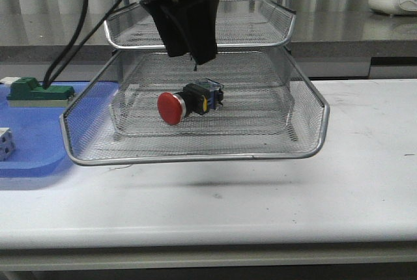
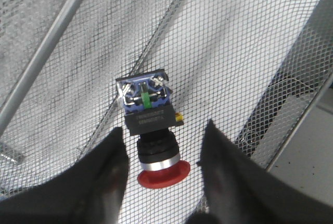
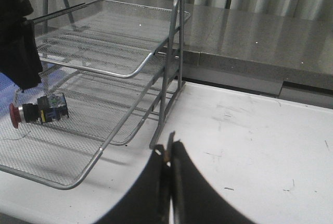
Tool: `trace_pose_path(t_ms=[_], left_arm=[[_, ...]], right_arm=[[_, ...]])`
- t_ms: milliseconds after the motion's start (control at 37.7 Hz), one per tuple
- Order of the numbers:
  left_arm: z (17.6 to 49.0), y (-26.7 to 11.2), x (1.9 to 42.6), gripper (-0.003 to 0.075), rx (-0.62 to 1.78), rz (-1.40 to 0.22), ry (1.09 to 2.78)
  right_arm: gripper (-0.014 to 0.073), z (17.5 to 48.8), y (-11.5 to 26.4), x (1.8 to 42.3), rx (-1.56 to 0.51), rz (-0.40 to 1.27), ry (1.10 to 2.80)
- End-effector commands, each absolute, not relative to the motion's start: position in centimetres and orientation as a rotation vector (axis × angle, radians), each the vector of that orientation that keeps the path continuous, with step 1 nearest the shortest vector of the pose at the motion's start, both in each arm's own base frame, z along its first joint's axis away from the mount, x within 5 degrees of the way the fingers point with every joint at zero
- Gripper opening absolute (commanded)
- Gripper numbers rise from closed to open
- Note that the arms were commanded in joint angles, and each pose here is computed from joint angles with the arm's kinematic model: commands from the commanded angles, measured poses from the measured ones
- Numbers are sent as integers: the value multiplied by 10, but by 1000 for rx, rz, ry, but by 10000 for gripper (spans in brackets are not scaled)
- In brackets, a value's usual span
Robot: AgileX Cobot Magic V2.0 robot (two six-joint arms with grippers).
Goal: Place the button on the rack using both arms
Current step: 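Withdraw the left gripper up and away from the tray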
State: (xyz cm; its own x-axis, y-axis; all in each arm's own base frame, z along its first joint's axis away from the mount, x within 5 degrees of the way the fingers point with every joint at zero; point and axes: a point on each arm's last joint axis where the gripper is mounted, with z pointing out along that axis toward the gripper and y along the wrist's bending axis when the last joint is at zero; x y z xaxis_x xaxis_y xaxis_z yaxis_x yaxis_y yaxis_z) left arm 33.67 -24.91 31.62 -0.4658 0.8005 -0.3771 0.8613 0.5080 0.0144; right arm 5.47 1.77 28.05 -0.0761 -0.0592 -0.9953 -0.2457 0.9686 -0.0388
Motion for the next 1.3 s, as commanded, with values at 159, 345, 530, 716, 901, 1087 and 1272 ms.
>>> trace_pose_path(t_ms=[159,345,530,716,901,1087,1272], left_arm=[[370,-209,303,-19,1275,-223,2407],[375,-154,296,-19,1012,-222,2503],[376,-96,276,-19,687,-272,2476],[367,-47,234,-19,425,-230,2397],[353,-19,182,-19,256,-143,2257],[341,-12,120,-19,184,-75,1988],[323,-11,68,-19,157,-40,1759]], right_arm=[[-109,294,16,55,-202,147,1562],[-109,294,16,55,-202,147,1562],[-109,294,16,55,-202,147,1562],[-109,294,16,55,-202,147,1562],[-109,294,16,55,-202,147,1562],[-109,294,16,55,-202,147,1562],[-109,294,16,55,-202,147,1562]])
